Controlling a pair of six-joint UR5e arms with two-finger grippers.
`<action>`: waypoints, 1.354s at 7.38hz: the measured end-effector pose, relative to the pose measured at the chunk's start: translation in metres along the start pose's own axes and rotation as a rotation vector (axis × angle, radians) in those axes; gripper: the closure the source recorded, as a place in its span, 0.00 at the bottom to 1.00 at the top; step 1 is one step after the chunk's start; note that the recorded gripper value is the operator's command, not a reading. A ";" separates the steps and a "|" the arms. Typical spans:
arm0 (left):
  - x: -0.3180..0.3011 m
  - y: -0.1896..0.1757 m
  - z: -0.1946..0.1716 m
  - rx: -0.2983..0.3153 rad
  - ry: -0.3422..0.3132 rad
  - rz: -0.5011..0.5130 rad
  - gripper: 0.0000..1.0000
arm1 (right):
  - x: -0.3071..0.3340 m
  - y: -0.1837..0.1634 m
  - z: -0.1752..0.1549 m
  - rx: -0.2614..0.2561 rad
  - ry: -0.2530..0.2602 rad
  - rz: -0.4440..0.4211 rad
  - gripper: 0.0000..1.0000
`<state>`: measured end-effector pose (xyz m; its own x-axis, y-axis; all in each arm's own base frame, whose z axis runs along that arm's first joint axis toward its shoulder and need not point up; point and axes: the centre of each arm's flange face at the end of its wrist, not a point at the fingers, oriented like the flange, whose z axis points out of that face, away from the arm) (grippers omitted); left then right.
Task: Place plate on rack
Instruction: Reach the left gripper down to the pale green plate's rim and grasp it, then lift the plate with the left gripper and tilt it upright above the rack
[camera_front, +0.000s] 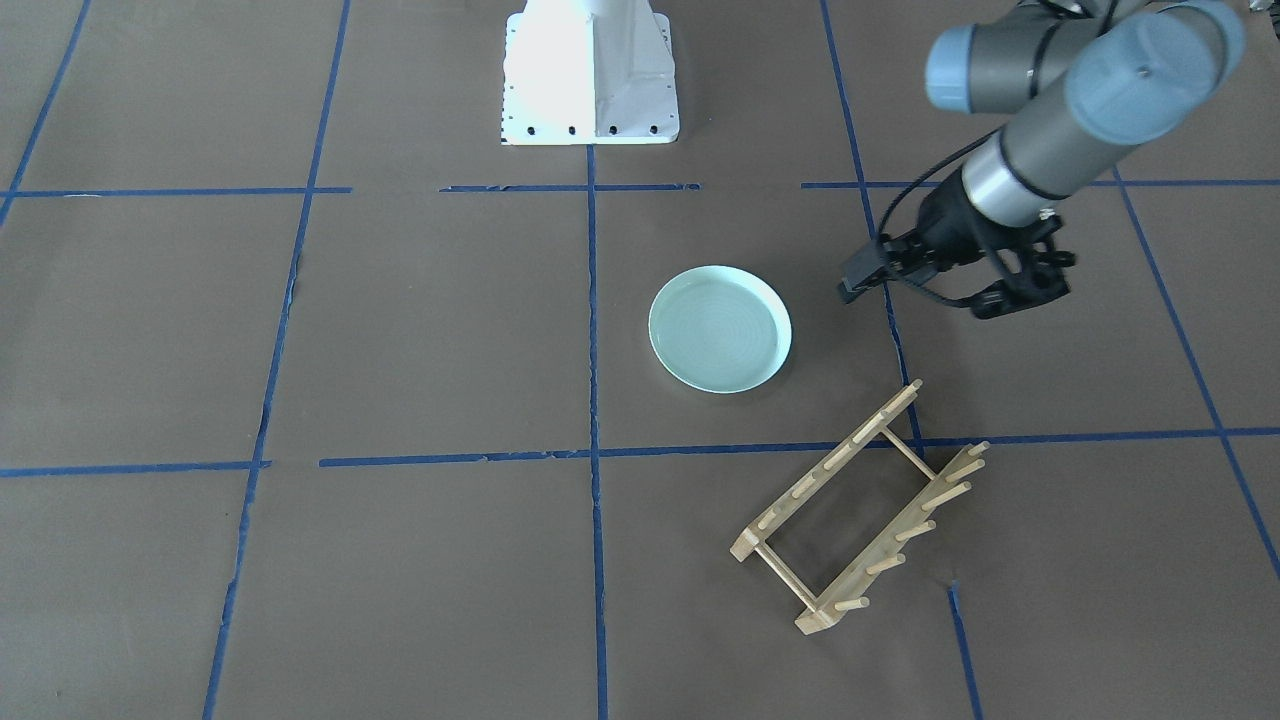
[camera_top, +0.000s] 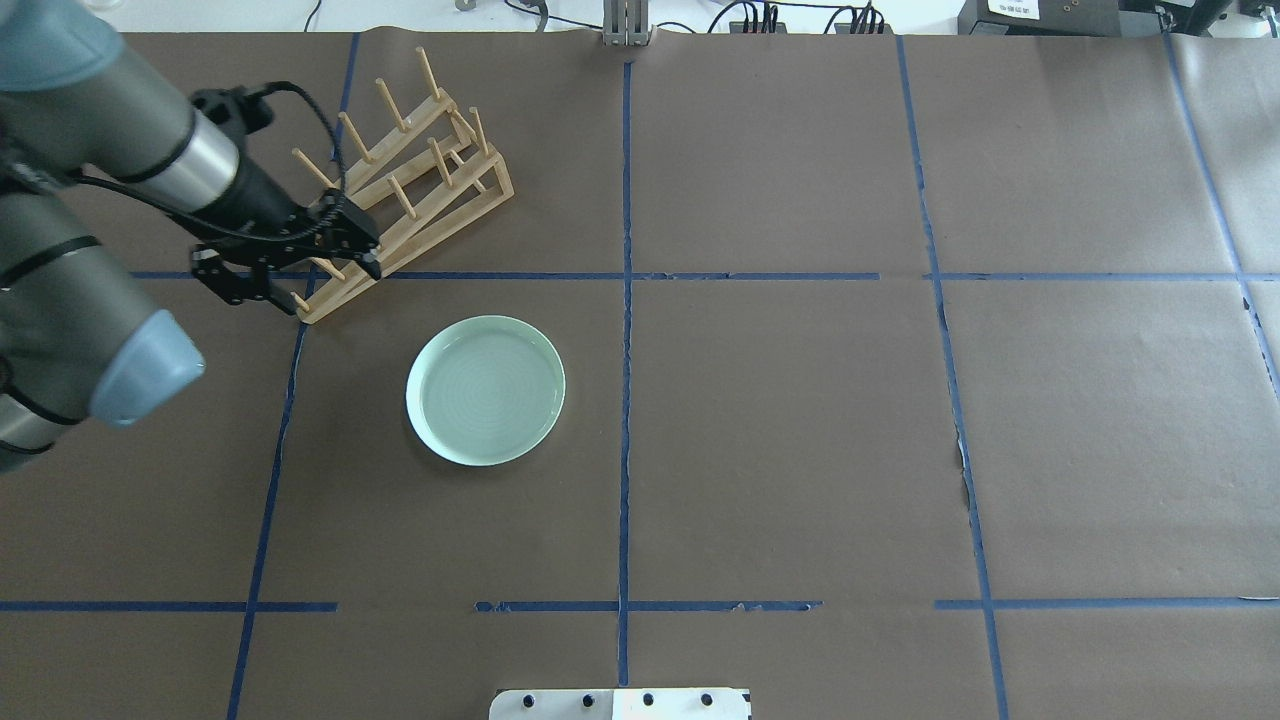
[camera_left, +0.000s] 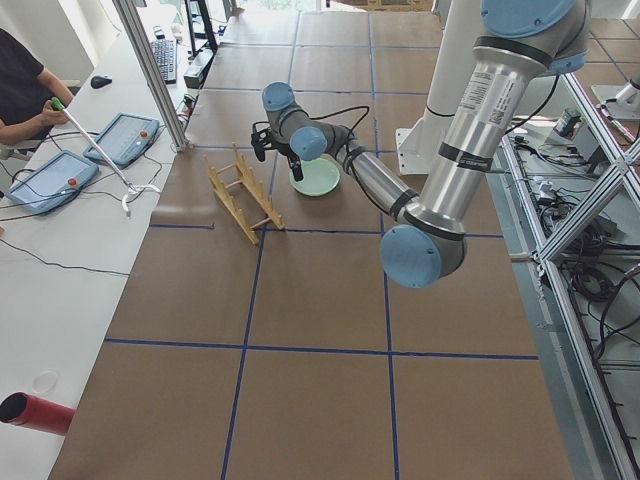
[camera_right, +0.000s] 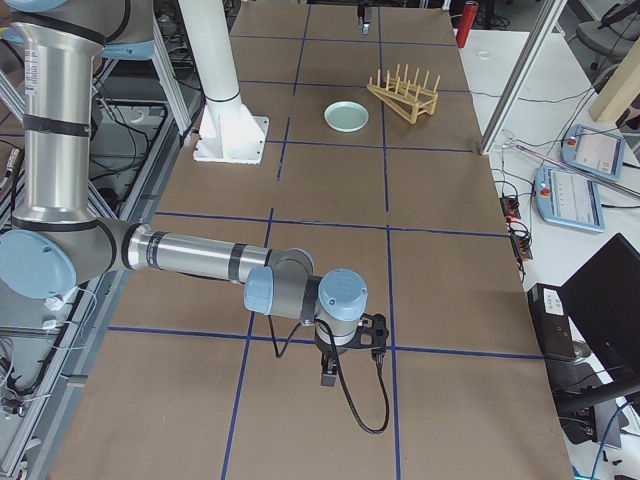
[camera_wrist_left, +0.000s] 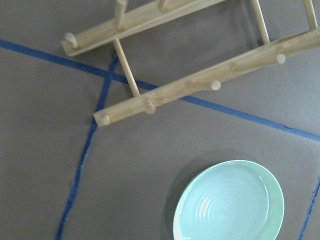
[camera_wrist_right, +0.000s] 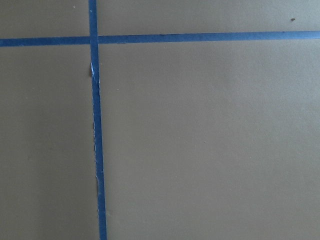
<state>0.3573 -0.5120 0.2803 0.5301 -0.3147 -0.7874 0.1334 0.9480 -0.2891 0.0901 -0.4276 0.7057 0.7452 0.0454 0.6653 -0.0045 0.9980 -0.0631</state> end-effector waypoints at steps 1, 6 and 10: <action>0.043 0.017 0.039 0.009 -0.043 -0.006 0.03 | 0.000 0.000 0.000 0.000 0.000 0.000 0.00; 0.161 0.042 0.157 0.070 -0.186 0.011 0.30 | 0.000 0.000 0.000 0.000 0.000 0.000 0.00; 0.163 0.048 0.175 0.070 -0.210 0.017 0.81 | 0.000 0.000 0.000 0.000 0.000 0.000 0.00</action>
<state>0.5962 -0.5092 0.2336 0.6944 -0.2883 -0.6594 0.1763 0.9565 -0.2325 0.0901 -0.4276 0.7058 0.7452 0.0454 0.6653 -0.0045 0.9980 -0.0631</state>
